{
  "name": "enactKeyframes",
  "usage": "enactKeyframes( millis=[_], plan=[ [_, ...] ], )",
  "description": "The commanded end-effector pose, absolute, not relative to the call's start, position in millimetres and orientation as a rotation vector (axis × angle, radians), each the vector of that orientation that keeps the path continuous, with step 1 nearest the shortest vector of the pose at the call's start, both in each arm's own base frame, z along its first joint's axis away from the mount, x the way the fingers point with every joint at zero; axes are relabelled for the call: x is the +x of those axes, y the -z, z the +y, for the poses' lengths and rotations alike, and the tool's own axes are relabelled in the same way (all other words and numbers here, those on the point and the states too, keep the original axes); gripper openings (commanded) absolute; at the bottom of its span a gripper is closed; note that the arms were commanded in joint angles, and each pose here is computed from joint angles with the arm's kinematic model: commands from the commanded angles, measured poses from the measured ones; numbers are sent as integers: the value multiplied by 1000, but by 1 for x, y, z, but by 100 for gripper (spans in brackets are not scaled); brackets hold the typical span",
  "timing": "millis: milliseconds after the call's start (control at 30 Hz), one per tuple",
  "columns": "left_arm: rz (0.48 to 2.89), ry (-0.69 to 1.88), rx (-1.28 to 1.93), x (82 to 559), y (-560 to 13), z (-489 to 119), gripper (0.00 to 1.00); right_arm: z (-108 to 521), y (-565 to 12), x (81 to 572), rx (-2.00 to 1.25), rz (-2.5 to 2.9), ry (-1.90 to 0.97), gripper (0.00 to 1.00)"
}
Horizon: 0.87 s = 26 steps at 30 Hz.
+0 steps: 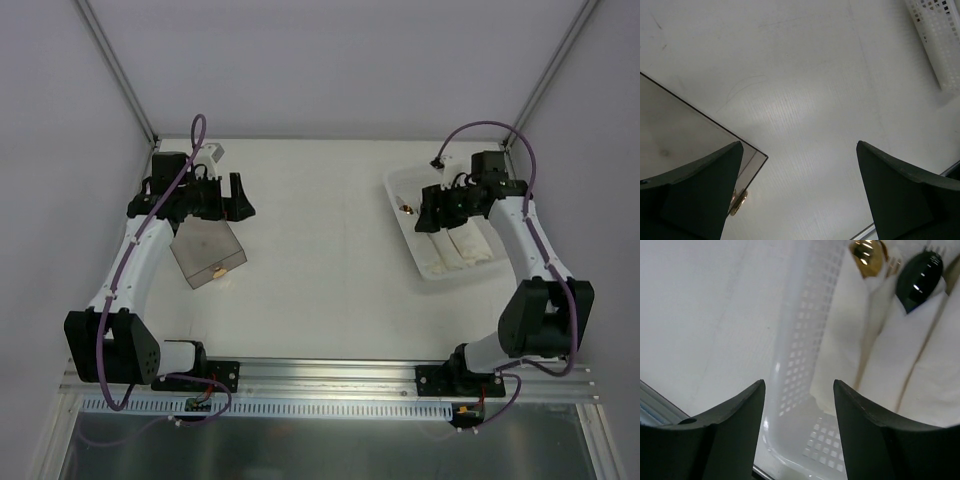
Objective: Place the utensils on the paper napkin and roll it up
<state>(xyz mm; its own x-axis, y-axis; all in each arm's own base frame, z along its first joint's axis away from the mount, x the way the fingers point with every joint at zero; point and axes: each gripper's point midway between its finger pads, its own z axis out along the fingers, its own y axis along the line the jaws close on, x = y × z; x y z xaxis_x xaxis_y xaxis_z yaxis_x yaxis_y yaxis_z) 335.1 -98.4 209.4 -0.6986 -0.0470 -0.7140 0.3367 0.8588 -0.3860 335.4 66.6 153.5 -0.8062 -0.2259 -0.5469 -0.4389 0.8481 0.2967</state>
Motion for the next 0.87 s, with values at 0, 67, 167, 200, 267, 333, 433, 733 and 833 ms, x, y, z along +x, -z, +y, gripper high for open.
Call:
enactKeyframes(
  millis=[0,67,167,200,267,333,433,733,833],
  plan=[
    [2282,562,206,338,-206,-85,99,105,-200,327,-615,2282,-575,61],
    [2308,558,230,333,-195,-84,99,126,-193,313,-691,2262,-581,62],
    [2332,539,229,325,-184,-80,99,144,-188,297,-764,2235,-592,64],
    [2341,535,232,321,-180,-79,99,146,-187,294,-772,2233,-589,66],
    [2336,518,258,317,-178,-77,99,156,-180,283,-813,2238,-610,69],
    [2342,505,270,309,-176,-75,99,164,-176,273,-859,2242,-627,72],
    [2334,497,284,301,-174,-74,99,172,-164,259,-934,2244,-614,79],
    [2328,485,276,285,-171,-73,99,197,-149,228,-1109,2186,-572,99],
    [2327,494,271,281,-173,-74,99,201,-147,227,-1122,2183,-552,99]
  ],
)
